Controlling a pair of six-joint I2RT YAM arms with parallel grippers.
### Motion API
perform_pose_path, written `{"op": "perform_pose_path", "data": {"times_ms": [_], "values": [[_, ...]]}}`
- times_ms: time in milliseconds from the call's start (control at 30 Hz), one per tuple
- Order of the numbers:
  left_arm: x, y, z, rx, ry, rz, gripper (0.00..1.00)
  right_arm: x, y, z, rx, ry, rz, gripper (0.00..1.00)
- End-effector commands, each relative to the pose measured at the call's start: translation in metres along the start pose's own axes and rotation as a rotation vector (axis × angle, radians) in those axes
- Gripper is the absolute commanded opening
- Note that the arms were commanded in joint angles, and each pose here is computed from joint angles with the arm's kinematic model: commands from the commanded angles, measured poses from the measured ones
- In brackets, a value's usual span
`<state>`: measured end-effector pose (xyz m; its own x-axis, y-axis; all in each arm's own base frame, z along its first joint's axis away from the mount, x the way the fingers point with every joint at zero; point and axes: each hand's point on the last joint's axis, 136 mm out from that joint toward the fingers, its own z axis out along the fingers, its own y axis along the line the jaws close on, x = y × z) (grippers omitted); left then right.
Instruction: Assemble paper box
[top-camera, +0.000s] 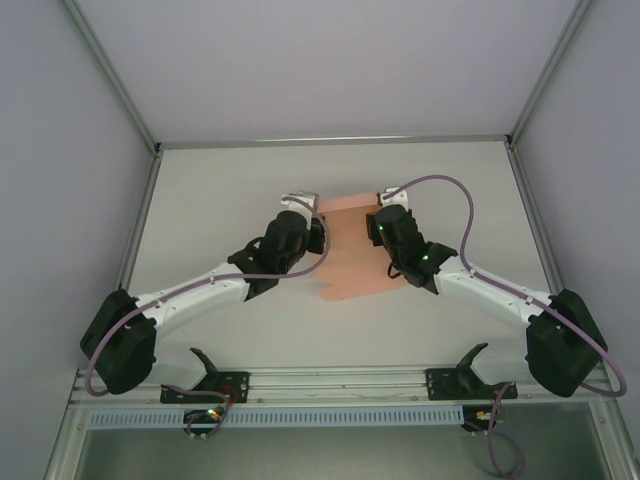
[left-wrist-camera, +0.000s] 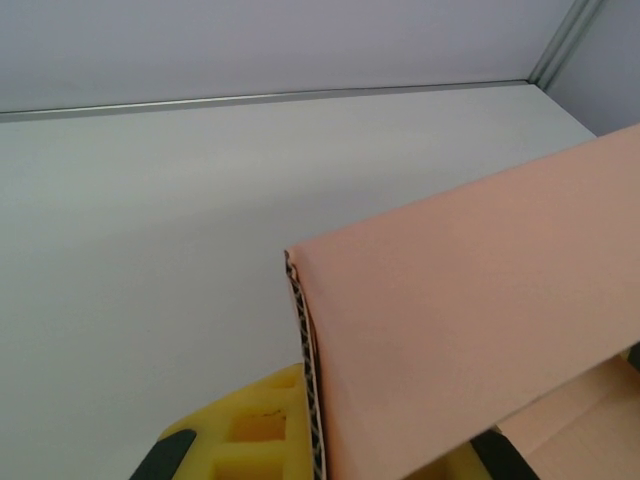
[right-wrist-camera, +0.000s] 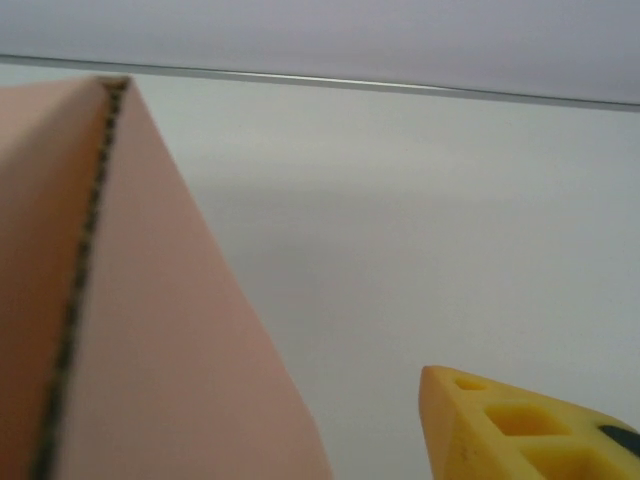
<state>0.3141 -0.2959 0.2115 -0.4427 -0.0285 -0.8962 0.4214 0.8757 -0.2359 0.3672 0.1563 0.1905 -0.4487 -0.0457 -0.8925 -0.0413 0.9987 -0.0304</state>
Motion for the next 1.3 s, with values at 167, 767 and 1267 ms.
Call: {"op": "perform_pose_path", "data": {"times_ms": [167,767,1267], "values": [[-0.009,0.003,0.0,-0.018,-0.011,-0.016,0.0,0.005,0.041,-0.028,-0.38,-0.013,-0.104,0.79],[-0.006,0.009,0.001,0.004,0.003,-0.028,0.0,-0.005,-0.063,-0.083,-0.361,-0.09,0.165,0.83],[-0.006,0.008,0.004,0.011,0.008,-0.019,0.0,0.003,0.029,-0.082,-0.884,0.02,-0.048,0.5]]}}
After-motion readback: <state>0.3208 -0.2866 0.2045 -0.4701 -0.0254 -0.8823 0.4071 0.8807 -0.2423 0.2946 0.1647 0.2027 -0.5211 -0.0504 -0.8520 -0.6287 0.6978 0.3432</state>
